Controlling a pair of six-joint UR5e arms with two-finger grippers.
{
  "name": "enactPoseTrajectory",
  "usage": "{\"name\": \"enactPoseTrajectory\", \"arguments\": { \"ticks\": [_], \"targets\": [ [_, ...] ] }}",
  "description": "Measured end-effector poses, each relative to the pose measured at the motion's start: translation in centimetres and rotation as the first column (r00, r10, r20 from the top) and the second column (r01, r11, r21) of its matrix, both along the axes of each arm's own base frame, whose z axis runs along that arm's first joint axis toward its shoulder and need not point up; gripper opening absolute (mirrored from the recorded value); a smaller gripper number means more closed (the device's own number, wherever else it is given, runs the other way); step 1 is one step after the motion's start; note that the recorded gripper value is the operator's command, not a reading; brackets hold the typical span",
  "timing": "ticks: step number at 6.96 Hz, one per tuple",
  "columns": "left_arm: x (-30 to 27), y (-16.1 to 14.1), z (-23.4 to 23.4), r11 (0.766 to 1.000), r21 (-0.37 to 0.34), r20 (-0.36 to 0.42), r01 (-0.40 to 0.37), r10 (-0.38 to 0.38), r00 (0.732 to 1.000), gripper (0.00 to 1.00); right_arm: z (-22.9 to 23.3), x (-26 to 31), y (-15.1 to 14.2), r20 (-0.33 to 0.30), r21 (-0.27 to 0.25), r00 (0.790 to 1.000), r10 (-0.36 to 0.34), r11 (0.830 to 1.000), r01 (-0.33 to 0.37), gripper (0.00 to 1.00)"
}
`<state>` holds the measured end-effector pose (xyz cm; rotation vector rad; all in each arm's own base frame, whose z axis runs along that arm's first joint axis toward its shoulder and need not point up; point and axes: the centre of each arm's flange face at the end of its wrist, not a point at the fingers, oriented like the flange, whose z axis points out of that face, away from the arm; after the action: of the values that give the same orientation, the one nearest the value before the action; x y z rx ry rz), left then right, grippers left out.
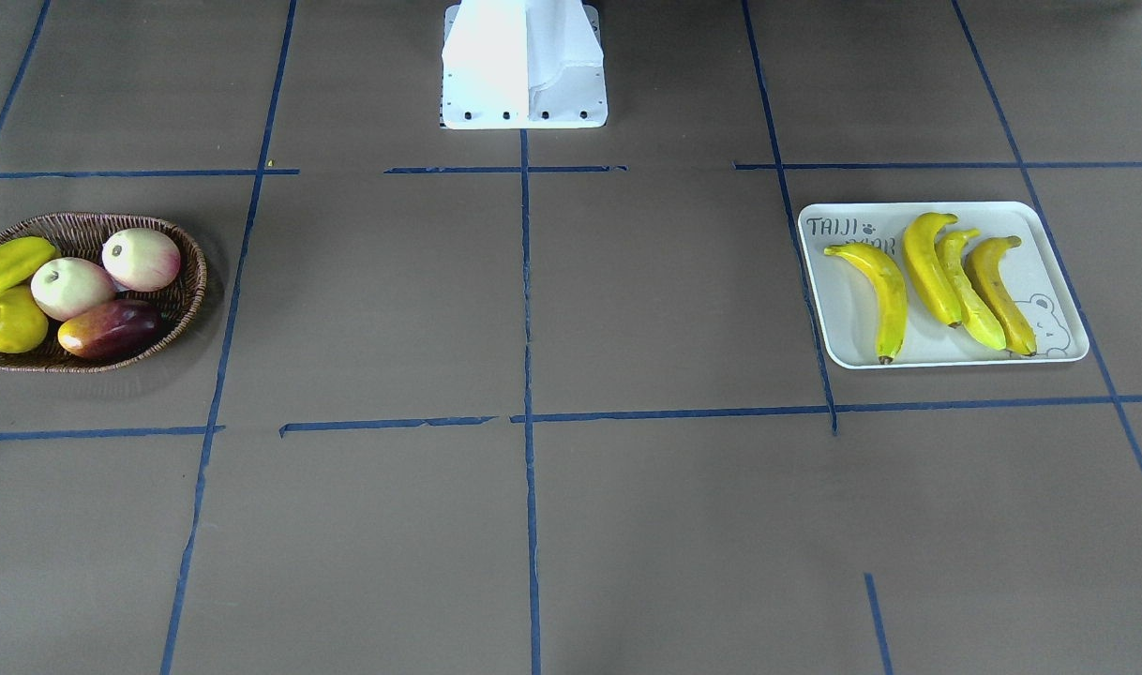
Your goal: Transfer all bananas from basket to plate
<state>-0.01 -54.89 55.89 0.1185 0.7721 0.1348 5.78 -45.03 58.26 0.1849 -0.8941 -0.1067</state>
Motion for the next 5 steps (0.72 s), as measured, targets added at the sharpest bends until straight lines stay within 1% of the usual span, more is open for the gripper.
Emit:
{"name": "enactPoseTrajectory", "arguments": {
  "ticks": [1, 2, 3, 4, 5],
  "targets": [
    [-1.4, 0.4, 2.6, 0.999, -0.039, -0.045, -0.014, 0.012, 0.999, 1.00, 1.0, 0.7, 0.4, 0.001, -0.010, 1.000, 0.008, 1.000, -0.008, 1.00],
    [-3.5, 0.8, 5.5, 0.998, -0.070, -0.067, -0.005, 0.001, 0.998, 1.00, 1.4, 0.8, 0.5, 0.001, -0.015, 1.000, 0.008, 1.000, -0.008, 1.00],
    [-5.3, 1.3, 8.0, 0.997, -0.079, -0.074, 0.002, -0.008, 0.997, 1.00, 1.6, 0.7, 0.5, 0.002, -0.019, 1.000, 0.006, 1.000, -0.006, 1.00],
    [-6.3, 1.6, 9.4, 0.997, -0.076, -0.073, 0.001, -0.007, 0.997, 1.00, 1.8, 0.7, 0.4, 0.001, -0.023, 1.000, 0.005, 1.000, -0.005, 1.00],
    [-6.6, 1.8, 9.9, 0.997, -0.075, -0.072, 0.001, -0.006, 0.997, 1.00, 2.6, 0.7, 0.4, 0.001, -0.037, 1.000, 0.004, 0.999, -0.004, 1.00]
  ]
}}
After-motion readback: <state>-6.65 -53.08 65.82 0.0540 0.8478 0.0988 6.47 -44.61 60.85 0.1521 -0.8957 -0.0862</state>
